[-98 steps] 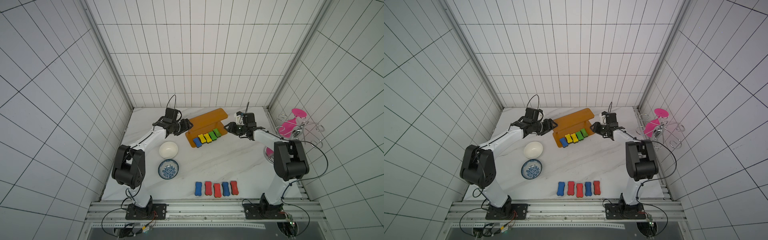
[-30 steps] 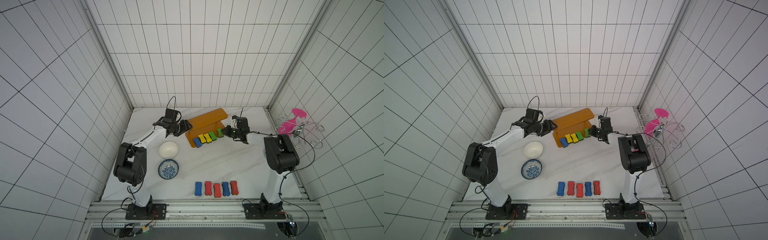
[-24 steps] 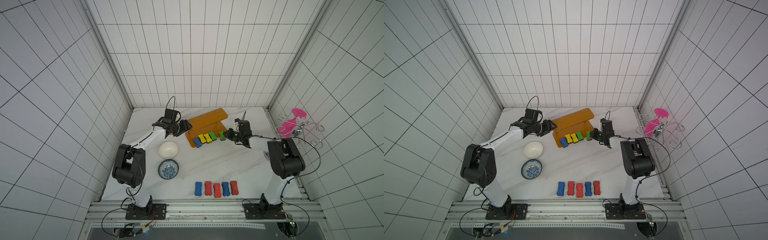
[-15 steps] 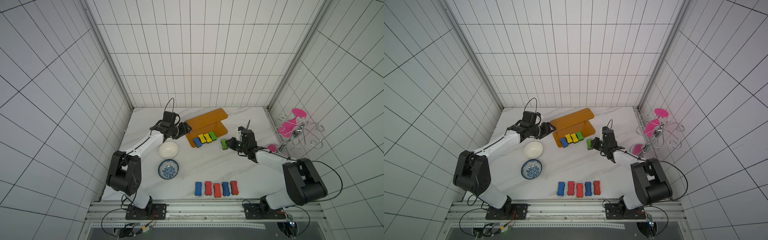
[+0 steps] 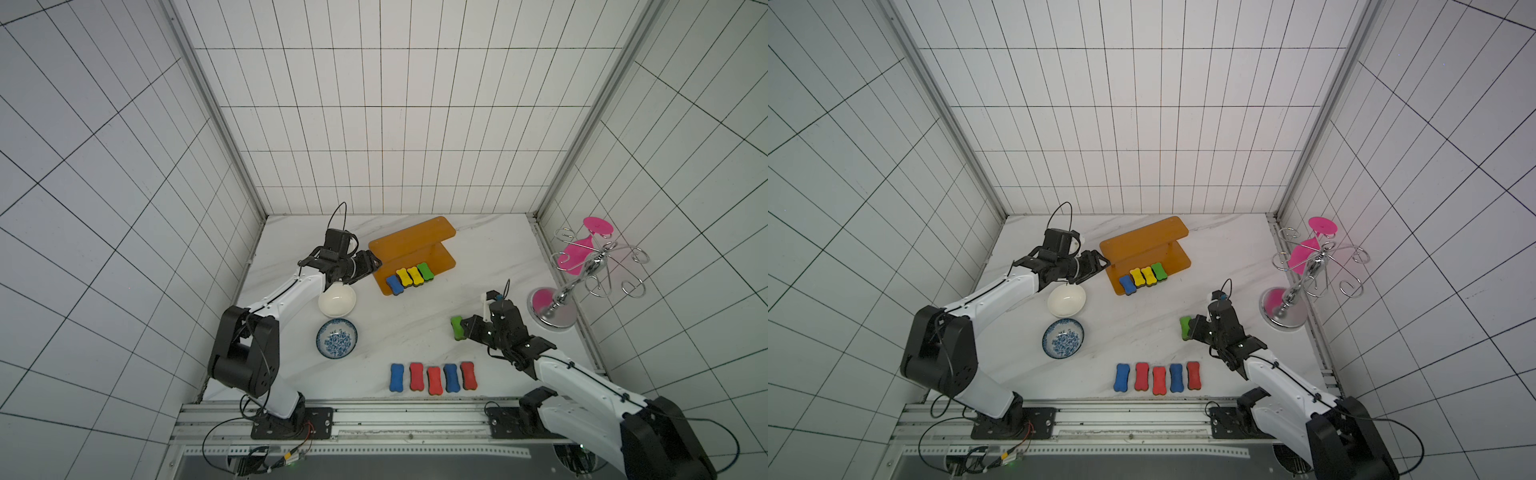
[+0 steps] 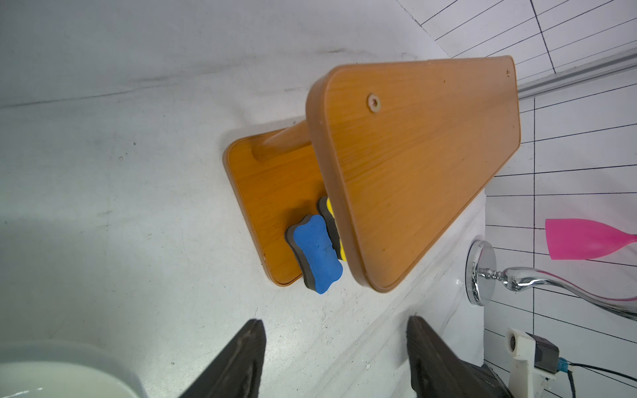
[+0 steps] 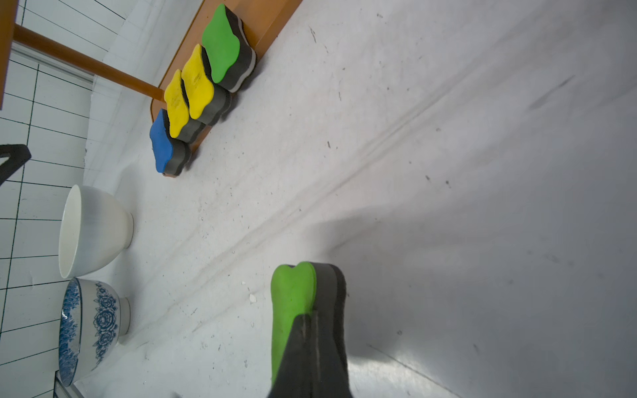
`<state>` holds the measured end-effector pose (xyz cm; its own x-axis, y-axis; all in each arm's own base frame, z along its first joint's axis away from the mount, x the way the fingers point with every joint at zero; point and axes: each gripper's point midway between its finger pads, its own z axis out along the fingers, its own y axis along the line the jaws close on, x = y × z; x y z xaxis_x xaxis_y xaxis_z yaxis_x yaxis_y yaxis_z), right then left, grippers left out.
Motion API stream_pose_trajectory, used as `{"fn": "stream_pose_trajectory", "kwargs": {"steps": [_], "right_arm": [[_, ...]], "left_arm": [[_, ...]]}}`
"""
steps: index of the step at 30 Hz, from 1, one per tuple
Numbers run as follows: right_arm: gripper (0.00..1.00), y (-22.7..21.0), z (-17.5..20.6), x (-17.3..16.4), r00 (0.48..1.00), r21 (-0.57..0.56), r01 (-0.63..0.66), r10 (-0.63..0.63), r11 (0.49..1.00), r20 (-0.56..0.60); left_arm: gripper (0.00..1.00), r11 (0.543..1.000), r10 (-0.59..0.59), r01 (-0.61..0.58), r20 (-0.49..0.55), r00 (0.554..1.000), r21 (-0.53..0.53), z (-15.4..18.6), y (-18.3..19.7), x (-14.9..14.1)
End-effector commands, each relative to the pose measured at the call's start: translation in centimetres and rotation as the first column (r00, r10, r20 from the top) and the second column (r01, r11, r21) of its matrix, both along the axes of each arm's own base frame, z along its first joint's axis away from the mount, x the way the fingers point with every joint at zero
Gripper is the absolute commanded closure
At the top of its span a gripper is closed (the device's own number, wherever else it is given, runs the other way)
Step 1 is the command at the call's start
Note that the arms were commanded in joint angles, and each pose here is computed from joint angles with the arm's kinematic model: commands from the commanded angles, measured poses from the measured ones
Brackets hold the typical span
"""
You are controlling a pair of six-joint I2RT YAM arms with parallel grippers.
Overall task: Remove the whiteboard erasers from the shelf
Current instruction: Place the whiteboard eraser at the center of the board.
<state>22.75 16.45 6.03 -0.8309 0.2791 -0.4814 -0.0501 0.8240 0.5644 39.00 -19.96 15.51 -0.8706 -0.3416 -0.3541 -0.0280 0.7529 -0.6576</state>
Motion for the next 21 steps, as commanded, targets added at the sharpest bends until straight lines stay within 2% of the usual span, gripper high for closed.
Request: {"fn": "stream_pose_trajectory", "kwargs": {"steps": [1, 8, 18, 21], "right_arm": [[1.0, -1.1, -1.8, -1.4, 0.999, -0.043, 0.021, -0.023, 0.999, -0.041], [1.0, -1.5, -3.2, -2.8, 0.998, -0.05, -0.01, 0.007, 0.999, -0.06], [1.0, -1.5, -3.5, -2.8, 0.997, -0.07, -0.028, 0.023, 0.997, -0.07], [0.94, -1.5, -3.4, -2.6, 0.997, -0.076, -0.025, 0.02, 0.997, -0.07]], "left_arm": [[0.32, 1.0, 0.0, 0.0, 0.047, 0.999, -0.007, 1.1, -0.1, 0.2], [0.32, 1.0, 0.003, -0.002, 0.055, 0.998, -0.001, 1.2, 0.0, 0.3], [0.32, 1.0, 0.005, -0.005, 0.061, 0.998, -0.009, 1.6, 0.0, 0.6], [0.32, 1.0, 0.006, -0.006, 0.059, 0.998, -0.011, 1.5, 0.1, 0.6]]}}
